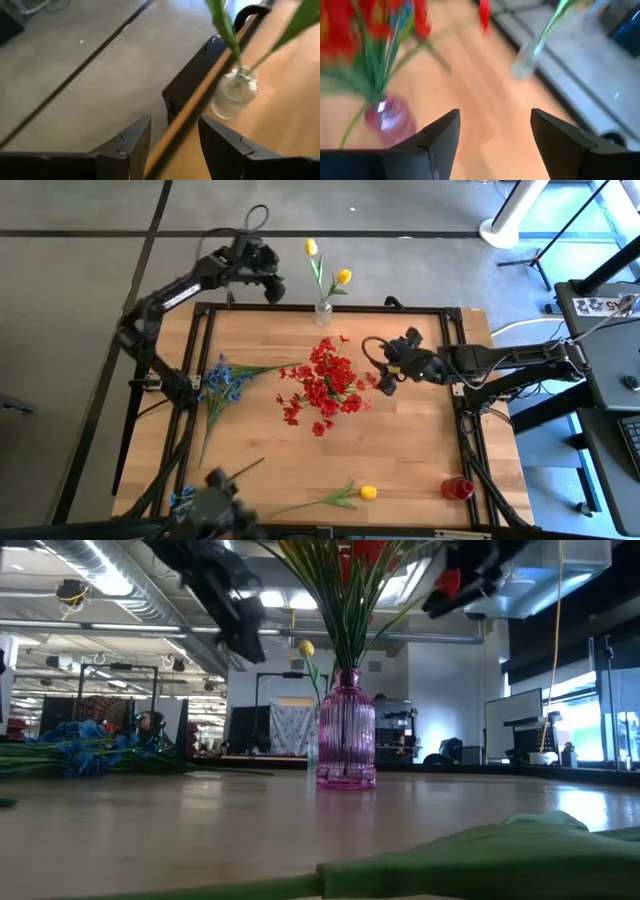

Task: Sort flowers into vase by color
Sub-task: Put the yellow tulip into the transparent vase

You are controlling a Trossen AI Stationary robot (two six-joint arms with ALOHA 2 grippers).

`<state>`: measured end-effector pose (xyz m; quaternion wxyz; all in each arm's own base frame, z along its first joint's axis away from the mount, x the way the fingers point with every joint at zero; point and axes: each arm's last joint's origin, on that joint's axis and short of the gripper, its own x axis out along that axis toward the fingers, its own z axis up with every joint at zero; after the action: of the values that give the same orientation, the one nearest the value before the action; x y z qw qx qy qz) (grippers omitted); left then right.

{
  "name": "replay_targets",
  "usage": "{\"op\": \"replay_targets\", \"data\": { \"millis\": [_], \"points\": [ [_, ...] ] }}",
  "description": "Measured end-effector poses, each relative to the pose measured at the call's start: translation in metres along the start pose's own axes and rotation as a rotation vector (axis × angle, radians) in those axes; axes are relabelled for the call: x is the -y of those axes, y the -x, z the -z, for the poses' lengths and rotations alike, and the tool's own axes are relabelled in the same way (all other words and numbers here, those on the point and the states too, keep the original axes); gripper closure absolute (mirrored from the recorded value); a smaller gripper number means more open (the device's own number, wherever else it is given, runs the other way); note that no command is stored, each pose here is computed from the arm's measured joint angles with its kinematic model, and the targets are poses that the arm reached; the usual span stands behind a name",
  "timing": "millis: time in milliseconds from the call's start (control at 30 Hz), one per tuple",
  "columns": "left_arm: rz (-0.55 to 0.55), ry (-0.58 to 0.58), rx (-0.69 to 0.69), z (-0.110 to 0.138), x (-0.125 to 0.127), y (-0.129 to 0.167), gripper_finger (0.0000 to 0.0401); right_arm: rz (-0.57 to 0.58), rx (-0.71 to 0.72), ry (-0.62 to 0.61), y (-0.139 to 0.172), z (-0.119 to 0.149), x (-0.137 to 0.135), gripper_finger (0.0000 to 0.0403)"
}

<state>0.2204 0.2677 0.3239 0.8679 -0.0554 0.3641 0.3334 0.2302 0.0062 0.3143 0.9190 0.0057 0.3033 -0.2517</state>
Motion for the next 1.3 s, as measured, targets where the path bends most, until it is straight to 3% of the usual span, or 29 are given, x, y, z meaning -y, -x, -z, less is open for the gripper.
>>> {"op": "replay_targets", "data": {
  "millis": [167,400,500,600,700,933,1067,1300],
  "points": [
    [0.212,0.065,0.029,0.022,0.042,0.046,0.0241,-0.110,-0.125,0.064,0.007,0.041,-0.033,0.0159],
    [0.537,0.047,0.090,0.079,0.145,0.101,0.0252,-0.284,-0.111,0.079,0.040,0.089,-0.095,0.0159],
    [0.716,0.035,0.127,0.109,0.192,0.117,0.0257,-0.366,-0.090,0.086,0.049,0.103,-0.124,0.0159],
    [0.824,0.038,0.126,0.141,0.233,0.130,0.0261,-0.437,-0.070,0.083,0.052,0.117,-0.151,0.0159],
    [0.861,0.045,0.080,0.173,0.275,0.142,0.0262,-0.466,-0.080,0.073,0.054,0.129,-0.174,0.0159],
    [0.835,0.089,0.129,0.221,0.357,0.162,0.0257,-0.479,-0.112,0.051,0.060,0.142,-0.210,0.0159],
    [0.862,0.133,0.141,0.242,0.399,0.160,0.0239,-0.469,-0.107,0.036,0.061,0.145,-0.219,0.0159],
    [0.850,0.078,0.124,0.261,0.480,0.143,0.0202,-0.463,-0.102,0.032,0.061,0.143,-0.223,0.0159]
  ]
}}
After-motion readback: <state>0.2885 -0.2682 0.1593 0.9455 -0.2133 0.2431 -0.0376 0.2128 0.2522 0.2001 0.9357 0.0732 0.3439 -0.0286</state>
